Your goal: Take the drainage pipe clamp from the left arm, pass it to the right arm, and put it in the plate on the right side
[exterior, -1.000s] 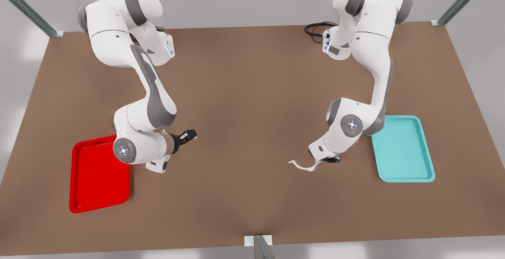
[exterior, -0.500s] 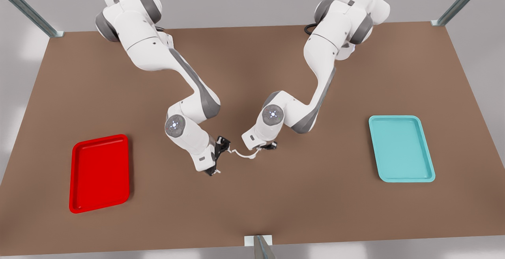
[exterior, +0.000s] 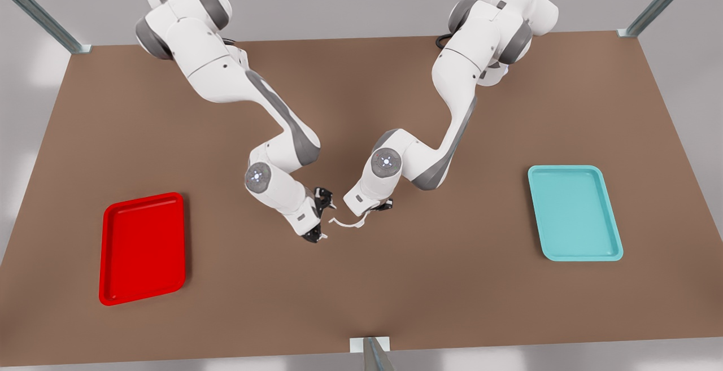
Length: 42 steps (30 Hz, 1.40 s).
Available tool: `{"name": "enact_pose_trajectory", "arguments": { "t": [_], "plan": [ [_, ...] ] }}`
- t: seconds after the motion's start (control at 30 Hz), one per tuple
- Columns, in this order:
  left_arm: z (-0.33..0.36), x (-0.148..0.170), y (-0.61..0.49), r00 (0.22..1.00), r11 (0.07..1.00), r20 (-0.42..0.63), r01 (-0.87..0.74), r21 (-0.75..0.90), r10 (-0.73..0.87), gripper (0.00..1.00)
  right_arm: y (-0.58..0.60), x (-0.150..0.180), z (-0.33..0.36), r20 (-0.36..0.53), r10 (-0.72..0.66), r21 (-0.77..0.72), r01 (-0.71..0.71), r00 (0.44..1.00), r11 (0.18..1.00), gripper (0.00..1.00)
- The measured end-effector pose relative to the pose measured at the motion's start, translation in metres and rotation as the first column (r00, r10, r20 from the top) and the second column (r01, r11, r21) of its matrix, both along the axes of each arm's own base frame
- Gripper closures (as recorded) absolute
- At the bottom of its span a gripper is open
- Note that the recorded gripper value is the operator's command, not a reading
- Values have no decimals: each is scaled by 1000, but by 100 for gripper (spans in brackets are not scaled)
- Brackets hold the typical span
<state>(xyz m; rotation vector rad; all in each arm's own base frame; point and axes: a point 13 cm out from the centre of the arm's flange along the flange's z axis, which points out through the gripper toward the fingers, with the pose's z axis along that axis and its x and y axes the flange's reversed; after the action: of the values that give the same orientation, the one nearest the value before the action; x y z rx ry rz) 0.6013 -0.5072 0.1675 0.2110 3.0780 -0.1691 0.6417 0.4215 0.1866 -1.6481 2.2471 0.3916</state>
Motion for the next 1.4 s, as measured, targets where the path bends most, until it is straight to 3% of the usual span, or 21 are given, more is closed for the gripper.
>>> {"name": "enact_pose_trajectory", "arguments": {
  "t": [0.73,0.77,0.83,0.87,0.9,0.93,1.1,1.2,1.33,1.4],
  "plan": [
    [0,-4,-3,1000,1000,14,12,27,-13,79,43,7,-51,86,111,16,-113,990,994,1],
    [0,-4,-3,1000,1000,14,11,27,-12,79,45,7,-52,89,114,17,-116,989,993,16],
    [0,-4,-3,1000,1000,14,10,27,-10,79,46,8,-51,97,119,15,-121,988,993,71],
    [0,-4,-3,1000,1000,14,9,26,-9,79,45,9,-50,101,121,14,-123,987,992,79],
    [0,-3,-3,1000,1000,15,8,26,-8,71,45,9,-49,104,123,14,-125,987,992,79],
    [-1,-4,-3,1000,1000,14,8,25,-8,0,45,10,-49,105,125,13,-127,987,992,79],
    [2,-2,-8,1000,1000,11,18,-5,-18,0,43,12,-47,112,130,10,-132,985,991,79],
    [30,21,15,1000,1000,22,-9,-5,10,0,22,25,-47,127,124,-23,-122,984,992,79],
    [146,83,165,983,983,25,-181,21,180,0,-20,39,-35,129,93,-51,-87,987,995,79],
    [213,81,239,969,968,7,-249,46,248,0,-63,54,-9,128,52,-60,-45,990,997,79]
  ]
}}
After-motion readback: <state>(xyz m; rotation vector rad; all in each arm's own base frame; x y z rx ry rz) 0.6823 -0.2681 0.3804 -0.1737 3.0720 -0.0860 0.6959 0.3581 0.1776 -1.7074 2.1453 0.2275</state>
